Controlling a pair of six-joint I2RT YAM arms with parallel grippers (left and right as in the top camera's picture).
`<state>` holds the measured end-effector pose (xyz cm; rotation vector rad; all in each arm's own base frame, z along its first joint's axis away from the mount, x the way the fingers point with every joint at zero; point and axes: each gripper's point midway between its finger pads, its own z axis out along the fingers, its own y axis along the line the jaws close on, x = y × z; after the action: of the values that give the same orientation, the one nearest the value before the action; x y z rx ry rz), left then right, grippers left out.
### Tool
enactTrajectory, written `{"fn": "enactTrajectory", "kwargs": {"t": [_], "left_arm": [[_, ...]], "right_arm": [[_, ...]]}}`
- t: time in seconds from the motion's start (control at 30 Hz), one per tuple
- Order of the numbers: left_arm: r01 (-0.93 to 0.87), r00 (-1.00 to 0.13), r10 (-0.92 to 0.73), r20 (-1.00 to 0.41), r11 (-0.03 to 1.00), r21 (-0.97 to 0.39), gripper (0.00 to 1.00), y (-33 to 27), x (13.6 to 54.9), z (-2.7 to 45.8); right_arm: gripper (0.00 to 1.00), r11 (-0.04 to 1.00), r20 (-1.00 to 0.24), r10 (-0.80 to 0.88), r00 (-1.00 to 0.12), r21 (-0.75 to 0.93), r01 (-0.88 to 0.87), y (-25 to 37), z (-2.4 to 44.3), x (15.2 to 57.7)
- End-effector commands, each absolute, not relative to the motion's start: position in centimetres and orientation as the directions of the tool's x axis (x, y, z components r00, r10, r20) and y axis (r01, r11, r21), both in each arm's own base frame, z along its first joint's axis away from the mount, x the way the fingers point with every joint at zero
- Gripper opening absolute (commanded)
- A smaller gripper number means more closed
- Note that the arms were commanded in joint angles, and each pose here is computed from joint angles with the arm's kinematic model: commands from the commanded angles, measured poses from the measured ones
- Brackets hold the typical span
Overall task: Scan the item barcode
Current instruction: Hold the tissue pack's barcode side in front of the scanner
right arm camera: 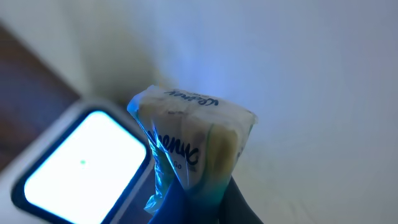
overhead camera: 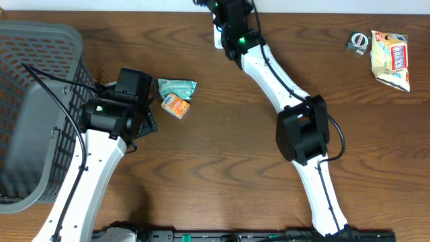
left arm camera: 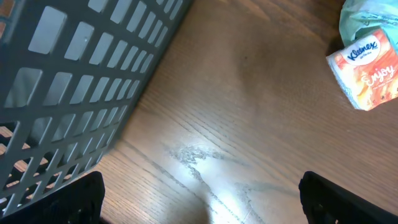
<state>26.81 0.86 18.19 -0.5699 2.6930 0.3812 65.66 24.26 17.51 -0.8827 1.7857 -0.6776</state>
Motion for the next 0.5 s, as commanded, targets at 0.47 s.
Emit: {"fn": "enactTrajectory", "kwargs": {"t": [0.47], "left_arm": [[-0.447, -0.845, -0.343, -0.41, 0.875, 0.188, 0.98, 1.2, 26.8, 18.5]], "right_arm": [[0.01, 0.328, -0.285, -0.944, -0.165, -0.864, -0.381, 25.2, 15.1, 65.0]]}}
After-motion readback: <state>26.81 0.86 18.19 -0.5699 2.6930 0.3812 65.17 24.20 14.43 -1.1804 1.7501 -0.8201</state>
